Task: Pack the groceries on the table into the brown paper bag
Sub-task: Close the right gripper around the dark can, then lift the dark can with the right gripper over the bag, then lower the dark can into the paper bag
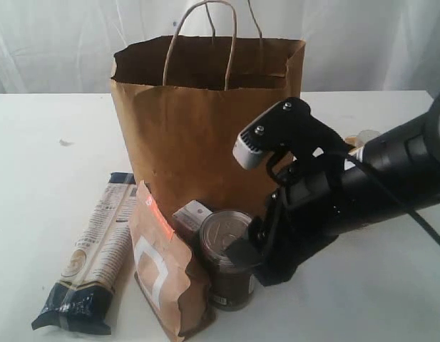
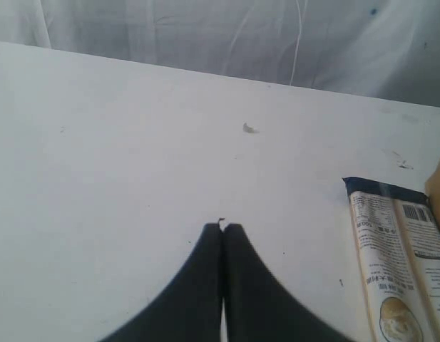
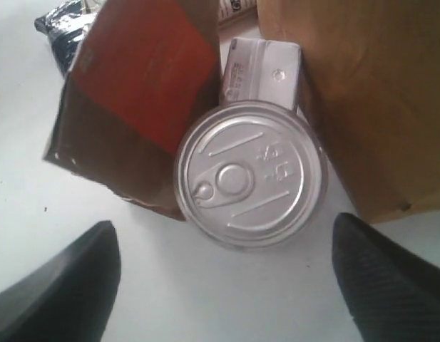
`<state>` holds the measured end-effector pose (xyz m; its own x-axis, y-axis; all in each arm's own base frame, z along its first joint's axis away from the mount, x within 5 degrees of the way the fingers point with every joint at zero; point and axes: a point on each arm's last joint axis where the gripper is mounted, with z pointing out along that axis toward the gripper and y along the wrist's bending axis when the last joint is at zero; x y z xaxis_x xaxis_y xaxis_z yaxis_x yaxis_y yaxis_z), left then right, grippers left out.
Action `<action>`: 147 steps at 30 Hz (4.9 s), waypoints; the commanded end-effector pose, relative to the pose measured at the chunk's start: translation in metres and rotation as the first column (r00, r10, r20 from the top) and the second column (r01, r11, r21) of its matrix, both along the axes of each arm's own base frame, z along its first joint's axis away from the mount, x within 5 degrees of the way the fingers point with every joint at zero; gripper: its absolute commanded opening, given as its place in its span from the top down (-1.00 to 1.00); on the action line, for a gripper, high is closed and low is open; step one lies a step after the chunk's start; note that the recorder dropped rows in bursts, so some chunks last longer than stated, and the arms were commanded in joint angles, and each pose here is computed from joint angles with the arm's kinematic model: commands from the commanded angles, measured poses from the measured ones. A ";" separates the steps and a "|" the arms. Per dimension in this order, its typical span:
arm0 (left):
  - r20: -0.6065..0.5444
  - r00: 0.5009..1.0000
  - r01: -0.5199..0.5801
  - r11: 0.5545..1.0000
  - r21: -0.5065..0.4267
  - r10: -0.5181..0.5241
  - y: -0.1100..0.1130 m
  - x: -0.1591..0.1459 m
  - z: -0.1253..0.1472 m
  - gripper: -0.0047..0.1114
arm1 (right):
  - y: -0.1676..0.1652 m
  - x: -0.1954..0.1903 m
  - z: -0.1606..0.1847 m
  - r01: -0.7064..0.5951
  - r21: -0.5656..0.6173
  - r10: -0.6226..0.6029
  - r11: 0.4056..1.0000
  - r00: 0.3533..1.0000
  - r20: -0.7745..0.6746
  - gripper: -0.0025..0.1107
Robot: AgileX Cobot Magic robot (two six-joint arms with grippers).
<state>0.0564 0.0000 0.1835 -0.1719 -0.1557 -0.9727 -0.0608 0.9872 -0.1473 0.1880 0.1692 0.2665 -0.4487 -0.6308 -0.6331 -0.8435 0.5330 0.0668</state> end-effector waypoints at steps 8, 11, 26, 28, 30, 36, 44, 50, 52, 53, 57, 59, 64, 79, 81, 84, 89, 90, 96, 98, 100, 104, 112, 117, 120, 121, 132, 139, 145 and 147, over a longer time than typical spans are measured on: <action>0.003 1.000 0.006 1.000 -0.004 -0.006 0.000 0.000 -0.001 0.92 | 0.016 0.018 -0.010 0.062 0.005 -0.062 0.998 0.995 -0.081 -0.60; 0.003 1.000 0.006 1.000 -0.004 -0.006 0.000 0.000 -0.001 0.92 | 0.019 0.022 -0.017 0.069 -0.007 -0.069 0.998 0.994 -0.088 -0.64; 0.003 1.000 0.006 1.000 -0.004 -0.006 0.000 0.000 -0.001 0.92 | 0.033 0.029 -0.036 0.029 -0.045 -0.031 0.999 0.998 -0.047 -0.64; 0.003 1.000 0.006 1.000 -0.004 -0.006 0.000 0.000 -0.001 0.92 | 0.034 0.031 -0.042 0.030 -0.056 -0.033 0.998 0.998 -0.056 -0.64; 0.003 1.000 0.006 1.000 -0.004 -0.006 0.000 0.000 -0.001 0.92 | 0.035 0.032 -0.046 0.026 -0.069 -0.031 0.997 0.998 -0.062 -0.64; 0.003 1.000 0.006 1.000 -0.004 -0.006 0.000 0.000 -0.001 0.92 | 0.036 0.034 -0.053 0.026 -0.084 -0.032 0.996 0.997 -0.075 -0.63; 0.003 1.000 0.006 1.000 -0.004 -0.006 0.000 0.000 -0.001 0.92 | 0.037 0.034 -0.055 0.027 -0.088 -0.035 0.996 0.996 -0.084 0.04; 0.003 1.000 0.006 1.000 -0.004 -0.006 0.000 0.000 -0.001 0.92 | 0.034 0.030 -0.044 0.046 -0.062 -0.050 0.997 0.995 -0.081 0.55; 0.003 1.000 0.006 1.000 -0.004 -0.006 0.000 0.000 -0.001 0.92 | 0.031 0.026 -0.032 0.043 -0.040 -0.046 0.998 0.997 -0.065 0.65; 0.003 1.000 0.006 1.000 -0.004 -0.006 0.000 0.000 -0.001 0.92 | 0.029 0.022 -0.024 0.039 -0.026 -0.041 0.999 0.998 -0.052 0.68; 0.003 1.000 0.006 1.000 -0.004 -0.006 0.000 0.000 -0.001 0.92 | 0.015 0.004 0.011 0.033 0.034 -0.033 0.999 0.999 0.002 0.70; 0.003 1.000 0.006 1.000 -0.004 -0.006 0.000 0.000 -0.001 0.92 | 0.005 -0.008 0.029 0.042 0.057 -0.043 0.997 0.999 0.033 0.75; 0.003 1.000 0.006 1.000 -0.004 -0.006 0.000 0.000 -0.001 0.92 | -0.021 -0.029 0.075 0.085 0.081 -0.096 0.993 0.985 0.143 0.96; 0.003 1.000 0.006 1.000 -0.004 -0.006 0.000 0.000 -0.001 0.92 | -0.051 -0.017 0.207 0.308 0.295 -0.418 0.905 0.780 0.467 0.96; 0.003 1.000 0.006 1.000 -0.004 -0.006 0.000 0.000 -0.001 0.92 | -0.046 -0.007 0.215 0.323 0.302 -0.436 0.897 0.762 0.479 0.96; 0.003 1.000 0.006 1.000 -0.004 -0.006 0.000 0.000 -0.001 0.92 | -0.035 0.009 0.222 0.333 0.306 -0.447 0.892 0.751 0.487 0.96; 0.003 1.000 0.006 1.000 -0.004 -0.006 0.000 0.000 -0.001 0.92 | -0.012 0.037 0.222 0.334 0.293 -0.441 0.896 0.750 0.493 0.96; 0.003 1.000 0.006 1.000 -0.004 -0.006 0.000 0.000 -0.001 0.92 | -0.008 0.043 0.219 0.337 0.282 -0.437 0.898 0.754 0.491 0.96; 0.003 1.000 0.006 1.000 -0.004 -0.006 0.000 0.000 -0.001 0.92 | 0.008 0.069 0.205 0.354 0.241 -0.428 0.904 0.764 0.482 0.96; 0.003 1.000 0.006 1.000 -0.004 -0.006 0.000 0.000 -0.001 0.92 | 0.011 0.075 0.201 0.361 0.231 -0.429 0.903 0.764 0.482 0.96; 0.003 1.000 0.006 1.000 -0.004 -0.006 0.000 0.000 -0.001 0.92 | 0.013 0.080 0.197 0.367 0.225 -0.431 0.902 0.767 0.476 0.96; 0.003 1.000 0.006 1.000 -0.004 -0.006 0.000 0.000 -0.001 0.92 | 0.019 0.088 0.189 0.367 0.221 -0.428 0.904 0.780 0.457 0.96; 0.003 1.000 0.006 1.000 -0.004 -0.006 0.000 0.000 -0.001 0.92 | 0.027 0.089 0.186 0.339 0.278 -0.430 0.899 0.806 0.406 0.96; 0.003 1.000 0.006 1.000 -0.004 -0.006 0.000 0.000 -0.001 0.92 | 0.033 0.096 0.172 0.358 0.232 -0.422 0.905 0.828 0.369 0.96; 0.003 1.000 0.006 1.000 -0.004 -0.006 0.000 0.000 -0.001 0.92 | 0.038 0.101 0.163 0.362 0.220 -0.420 0.906 0.842 0.340 0.96; 0.003 1.000 0.006 1.000 -0.004 -0.006 0.000 0.000 -0.001 0.92 | 0.040 0.102 0.161 0.364 0.216 -0.419 0.906 0.846 0.331 0.96; 0.003 1.000 0.006 1.000 -0.004 -0.006 0.000 0.000 -0.001 0.92 | 0.049 0.118 0.126 0.407 0.082 -0.414 0.910 0.876 0.248 0.96; 0.003 1.000 0.006 1.000 -0.004 -0.006 0.000 0.000 -0.001 0.92 | 0.043 0.125 0.118 0.448 0.065 -0.450 0.892 0.866 0.218 0.96; 0.003 1.000 0.006 1.000 -0.004 -0.006 0.000 0.000 -0.001 0.92 | 0.042 0.128 0.117 0.454 0.076 -0.459 0.888 0.865 0.203 0.96; 0.003 1.000 0.006 1.000 -0.004 -0.006 0.000 0.000 -0.001 0.92 | 0.044 0.129 0.113 0.457 0.060 -0.459 0.888 0.869 0.185 0.96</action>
